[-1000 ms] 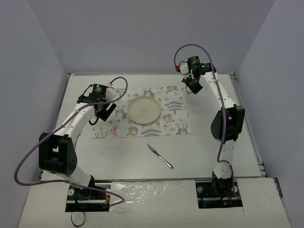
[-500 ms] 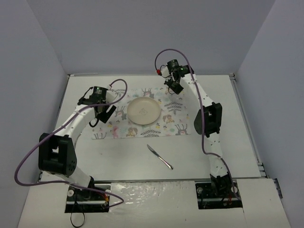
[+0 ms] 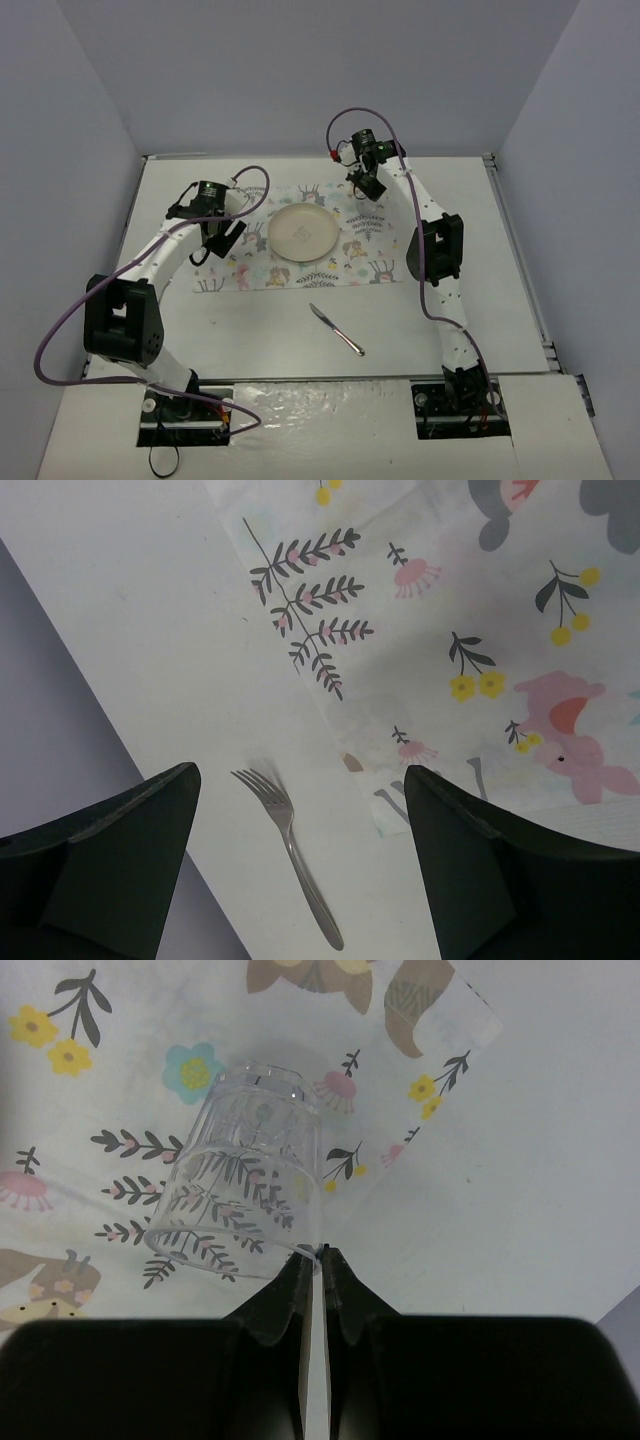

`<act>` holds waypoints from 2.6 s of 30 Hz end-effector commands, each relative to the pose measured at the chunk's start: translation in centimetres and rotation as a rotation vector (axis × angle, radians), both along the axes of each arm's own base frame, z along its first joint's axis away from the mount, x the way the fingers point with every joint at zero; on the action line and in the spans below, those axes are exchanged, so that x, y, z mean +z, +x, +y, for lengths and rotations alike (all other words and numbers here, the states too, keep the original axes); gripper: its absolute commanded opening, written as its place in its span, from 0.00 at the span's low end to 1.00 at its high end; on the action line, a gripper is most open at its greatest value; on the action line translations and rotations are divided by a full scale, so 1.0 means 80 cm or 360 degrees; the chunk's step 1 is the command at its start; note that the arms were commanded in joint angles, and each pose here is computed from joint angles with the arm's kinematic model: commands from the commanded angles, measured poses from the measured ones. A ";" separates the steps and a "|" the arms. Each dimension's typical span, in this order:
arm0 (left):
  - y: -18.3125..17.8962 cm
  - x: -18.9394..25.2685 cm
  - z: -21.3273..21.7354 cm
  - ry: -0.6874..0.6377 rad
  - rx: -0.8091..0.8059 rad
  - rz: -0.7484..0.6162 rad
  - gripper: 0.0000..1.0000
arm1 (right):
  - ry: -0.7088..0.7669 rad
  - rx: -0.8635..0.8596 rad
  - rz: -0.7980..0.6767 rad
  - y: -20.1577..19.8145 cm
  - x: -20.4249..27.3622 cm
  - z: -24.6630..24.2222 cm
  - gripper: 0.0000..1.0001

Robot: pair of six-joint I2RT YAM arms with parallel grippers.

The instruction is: Set the dinner table for one person

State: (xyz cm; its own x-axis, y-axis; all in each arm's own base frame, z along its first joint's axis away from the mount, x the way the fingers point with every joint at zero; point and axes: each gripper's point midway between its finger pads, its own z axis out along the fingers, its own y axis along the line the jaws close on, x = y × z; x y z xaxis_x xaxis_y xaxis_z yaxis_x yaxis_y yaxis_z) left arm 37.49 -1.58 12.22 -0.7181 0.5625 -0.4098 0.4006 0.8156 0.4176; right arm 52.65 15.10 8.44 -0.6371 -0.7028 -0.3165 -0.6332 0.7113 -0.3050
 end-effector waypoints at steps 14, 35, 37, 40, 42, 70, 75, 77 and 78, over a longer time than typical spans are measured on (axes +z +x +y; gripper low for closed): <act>0.020 0.010 -0.008 0.0007 0.0008 -0.0076 0.81 | 0.0085 -0.0089 -0.0219 0.031 0.035 0.001 0.28; 0.025 0.016 -0.011 0.0058 -0.0017 -0.0086 0.81 | 0.0169 -0.0135 -0.0538 0.075 0.086 0.022 0.66; 0.026 0.013 -0.011 0.0060 -0.0017 -0.0077 0.81 | 0.0139 -0.0146 -0.0561 0.079 0.085 0.017 0.63; 0.028 0.011 -0.013 0.0054 -0.0021 -0.0072 0.81 | 0.0078 -0.0168 -0.0536 0.082 0.068 0.005 0.60; 0.029 0.008 -0.014 0.0056 -0.0025 -0.0065 0.81 | 0.0057 -0.0177 -0.0502 0.080 0.054 -0.001 0.60; 0.060 0.056 -0.005 0.0143 0.0084 -0.0279 0.81 | 0.0293 -0.0263 -0.0817 0.091 0.160 -0.021 0.75; 0.035 0.066 0.015 0.0252 0.0163 -0.0193 0.81 | 0.0393 -0.0273 -0.0980 0.041 0.230 -0.027 0.82; 0.005 0.054 0.041 0.0351 0.0219 -0.0112 0.81 | 0.0378 -0.0221 -0.0906 0.008 0.219 -0.031 0.90; -0.009 0.053 0.054 0.0394 0.0249 -0.0081 0.81 | 0.0358 -0.0177 -0.0854 -0.012 0.209 -0.033 0.93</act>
State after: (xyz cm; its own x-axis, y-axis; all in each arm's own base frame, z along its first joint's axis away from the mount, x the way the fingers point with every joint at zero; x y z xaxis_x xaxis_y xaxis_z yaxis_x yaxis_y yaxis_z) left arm 40.45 -0.96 13.89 -0.7325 0.5720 -0.3691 0.3293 0.7723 0.5432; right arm 55.30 12.64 18.15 -0.5388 -0.5379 -0.6483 -0.3733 0.8424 -0.3886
